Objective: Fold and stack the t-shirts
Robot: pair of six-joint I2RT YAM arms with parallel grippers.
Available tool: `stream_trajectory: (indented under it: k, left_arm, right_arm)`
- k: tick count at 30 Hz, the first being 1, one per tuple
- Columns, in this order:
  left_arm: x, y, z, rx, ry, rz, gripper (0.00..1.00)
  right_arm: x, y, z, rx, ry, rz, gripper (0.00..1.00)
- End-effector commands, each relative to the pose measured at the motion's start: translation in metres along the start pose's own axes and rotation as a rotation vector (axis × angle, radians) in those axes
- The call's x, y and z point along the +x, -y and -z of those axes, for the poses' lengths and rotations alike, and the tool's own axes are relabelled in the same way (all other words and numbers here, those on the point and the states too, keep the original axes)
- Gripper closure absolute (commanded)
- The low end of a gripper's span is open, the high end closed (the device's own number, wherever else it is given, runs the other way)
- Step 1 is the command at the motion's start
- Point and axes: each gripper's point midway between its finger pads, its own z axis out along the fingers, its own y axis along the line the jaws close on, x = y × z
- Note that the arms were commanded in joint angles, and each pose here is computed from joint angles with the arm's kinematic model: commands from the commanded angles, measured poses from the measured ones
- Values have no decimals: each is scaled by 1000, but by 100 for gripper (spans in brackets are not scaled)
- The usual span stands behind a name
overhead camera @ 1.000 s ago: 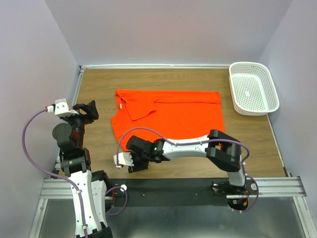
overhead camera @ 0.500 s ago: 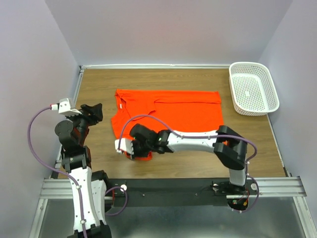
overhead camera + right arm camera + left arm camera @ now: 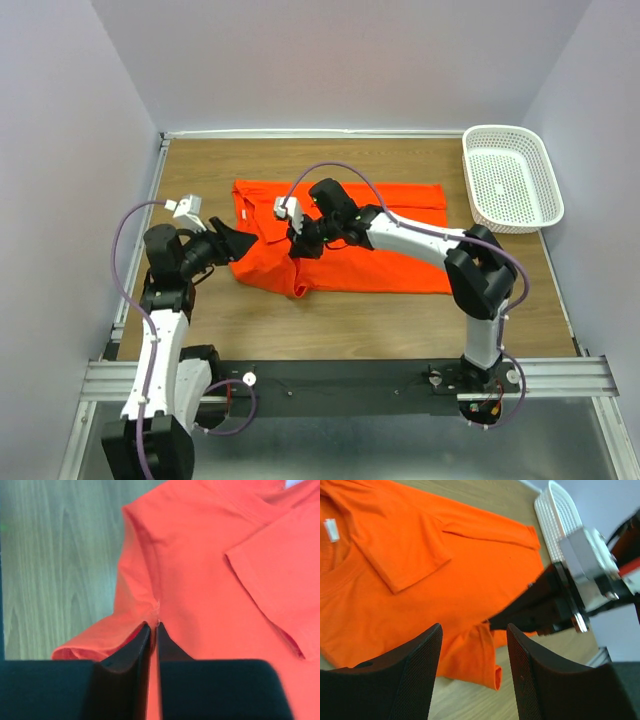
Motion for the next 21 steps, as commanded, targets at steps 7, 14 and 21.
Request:
stream_trajectory:
  k: [7, 14, 21]
  left_arm:
    - [-29, 25, -31, 24, -66, -361, 37]
    - [-37, 53, -64, 93, -136, -592, 37]
    - [67, 21, -114, 41, -632, -709, 39]
  right_arm:
    - [3, 73, 51, 147, 63, -191, 42]
    - [3, 61, 126, 38, 183, -187, 37]
    - [21, 26, 145, -6, 177, -241, 37]
